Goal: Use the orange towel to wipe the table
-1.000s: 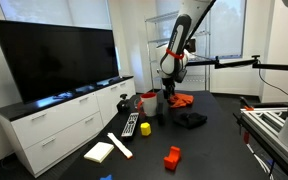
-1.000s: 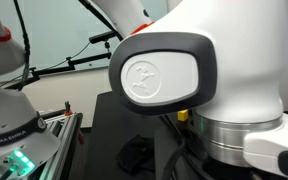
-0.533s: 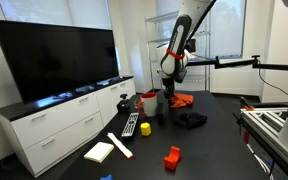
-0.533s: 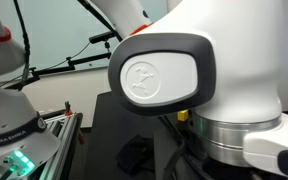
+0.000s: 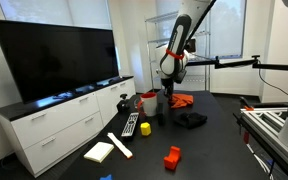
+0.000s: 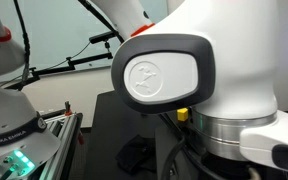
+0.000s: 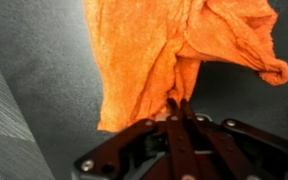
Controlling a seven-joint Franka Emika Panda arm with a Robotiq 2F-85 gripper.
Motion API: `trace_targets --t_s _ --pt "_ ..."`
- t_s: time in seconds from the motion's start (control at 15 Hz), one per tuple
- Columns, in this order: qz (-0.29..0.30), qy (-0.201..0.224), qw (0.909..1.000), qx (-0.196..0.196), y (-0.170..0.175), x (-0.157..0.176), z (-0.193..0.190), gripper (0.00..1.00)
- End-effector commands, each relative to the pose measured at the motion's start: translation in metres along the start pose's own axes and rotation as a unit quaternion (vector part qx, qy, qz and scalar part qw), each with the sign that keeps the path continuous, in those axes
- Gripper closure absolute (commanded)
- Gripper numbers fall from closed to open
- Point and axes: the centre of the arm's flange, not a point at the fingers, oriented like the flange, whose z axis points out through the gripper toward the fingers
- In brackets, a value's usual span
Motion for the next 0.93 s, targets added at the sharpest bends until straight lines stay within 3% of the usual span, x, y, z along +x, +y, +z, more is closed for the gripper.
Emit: trace_targets --t_s 0.0,0.87 --pt "0.006 0.008 0.9999 0.000 -0.014 -0.003 -0.007 0.99" --pt "-0.021 0.026 0.9993 0.019 -0.069 -0.028 -0.021 0.99"
